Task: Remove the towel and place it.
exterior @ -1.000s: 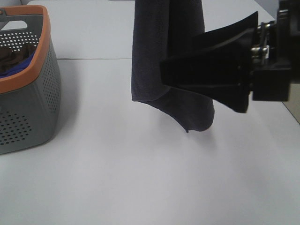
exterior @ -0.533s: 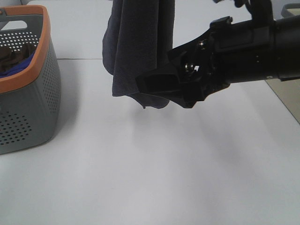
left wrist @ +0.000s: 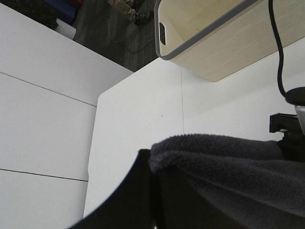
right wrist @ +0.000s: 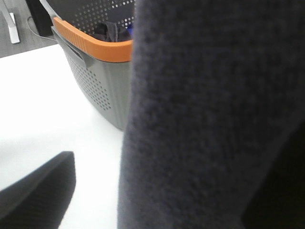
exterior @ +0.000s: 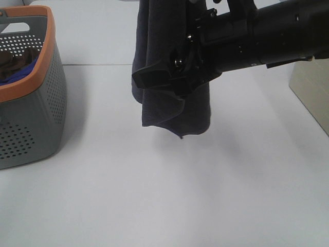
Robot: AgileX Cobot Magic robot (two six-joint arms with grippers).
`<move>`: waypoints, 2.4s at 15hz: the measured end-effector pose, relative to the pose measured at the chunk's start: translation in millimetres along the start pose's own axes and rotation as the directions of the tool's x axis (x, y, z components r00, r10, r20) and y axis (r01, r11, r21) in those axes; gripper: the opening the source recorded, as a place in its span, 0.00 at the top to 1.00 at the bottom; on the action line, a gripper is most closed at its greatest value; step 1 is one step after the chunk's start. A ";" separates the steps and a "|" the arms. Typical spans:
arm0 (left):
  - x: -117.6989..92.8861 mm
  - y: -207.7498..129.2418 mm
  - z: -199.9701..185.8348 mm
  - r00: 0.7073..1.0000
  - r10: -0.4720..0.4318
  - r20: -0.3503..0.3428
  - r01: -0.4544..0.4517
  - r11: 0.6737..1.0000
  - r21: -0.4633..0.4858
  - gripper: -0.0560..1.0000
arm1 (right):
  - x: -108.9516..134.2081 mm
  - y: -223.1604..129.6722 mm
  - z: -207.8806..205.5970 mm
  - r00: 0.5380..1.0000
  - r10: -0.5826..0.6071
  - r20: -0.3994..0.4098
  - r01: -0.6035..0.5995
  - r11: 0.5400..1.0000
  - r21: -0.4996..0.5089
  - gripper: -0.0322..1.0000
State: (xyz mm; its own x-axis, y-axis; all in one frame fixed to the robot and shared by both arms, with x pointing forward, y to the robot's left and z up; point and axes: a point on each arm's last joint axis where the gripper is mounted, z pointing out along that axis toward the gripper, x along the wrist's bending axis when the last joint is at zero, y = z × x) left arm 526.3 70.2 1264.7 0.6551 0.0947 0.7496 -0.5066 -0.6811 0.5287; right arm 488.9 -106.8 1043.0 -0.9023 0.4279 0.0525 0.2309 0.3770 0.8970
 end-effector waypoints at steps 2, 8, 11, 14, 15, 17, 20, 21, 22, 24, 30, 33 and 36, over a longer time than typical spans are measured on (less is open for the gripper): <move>0.0 0.0 0.0 1.000 0.000 0.000 0.000 1.000 0.000 0.95 | 4.7 8.0 1.7 0.997 0.001 -0.082 -0.004 0.999 -0.035 0.22; 0.0 0.0 0.0 1.000 0.000 0.000 0.000 1.000 0.000 0.95 | 20.6 18.0 -1.7 0.965 0.028 -0.261 -0.062 0.990 -0.124 0.23; 0.0 0.0 0.0 1.000 0.000 0.000 0.000 1.000 0.000 0.95 | 8.3 16.1 3.3 0.990 0.012 -0.139 -0.031 0.991 -0.133 0.23; -0.1 0.0 0.0 1.000 0.000 0.001 0.000 1.000 0.000 0.95 | 21.2 12.3 9.1 0.936 0.043 -0.348 -0.101 0.984 -0.149 0.24; -0.1 0.0 0.0 1.000 0.000 0.001 0.000 1.000 0.000 0.95 | 24.0 11.3 8.3 0.923 0.056 -0.380 -0.114 0.985 -0.131 0.25; -0.1 0.0 0.0 1.000 0.000 0.001 0.000 1.000 0.000 0.95 | 27.3 6.6 7.6 0.908 0.074 -0.412 -0.114 0.991 -0.072 0.28; -0.1 0.0 0.0 1.000 0.000 0.001 0.000 1.000 0.000 0.95 | 31.8 -4.5 6.4 0.886 0.133 -0.445 -0.114 0.991 0.069 0.33; -0.1 0.0 0.0 1.000 0.000 0.001 0.000 1.000 0.000 0.95 | 33.4 -6.3 5.5 0.876 0.153 -0.458 -0.121 0.988 0.098 0.34; -0.1 0.0 0.0 1.000 0.000 0.001 0.000 1.000 0.000 0.95 | 34.1 -6.6 5.2 0.871 0.163 -0.464 -0.128 0.986 0.106 0.36; -0.1 0.0 0.0 1.000 0.000 0.001 0.000 1.000 0.000 0.95 | 41.6 -6.3 0.7 0.816 0.202 -0.541 -0.151 0.979 0.138 0.43; -0.1 0.0 0.0 1.000 0.000 0.001 0.000 1.000 0.000 0.95 | 48.2 -2.3 -11.6 0.814 0.197 -0.547 -0.123 0.978 0.169 0.60; -0.1 0.0 0.0 1.000 0.000 0.001 0.000 1.000 0.000 0.95 | 50.3 6.8 -25.6 0.869 0.167 -0.466 -0.102 0.982 0.160 0.62; -0.1 0.0 0.0 1.000 0.000 0.001 0.000 1.000 0.000 0.95 | 48.1 6.6 -26.6 0.888 0.190 -0.419 -0.123 0.976 0.182 0.67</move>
State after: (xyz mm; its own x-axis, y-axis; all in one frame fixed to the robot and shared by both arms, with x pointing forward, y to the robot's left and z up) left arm 526.3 70.2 1264.7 0.6556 0.0940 0.7492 -0.5064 -0.6812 0.5286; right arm 437.4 -105.6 1063.1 -0.9097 0.1072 0.4012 0.4027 0.4643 0.7888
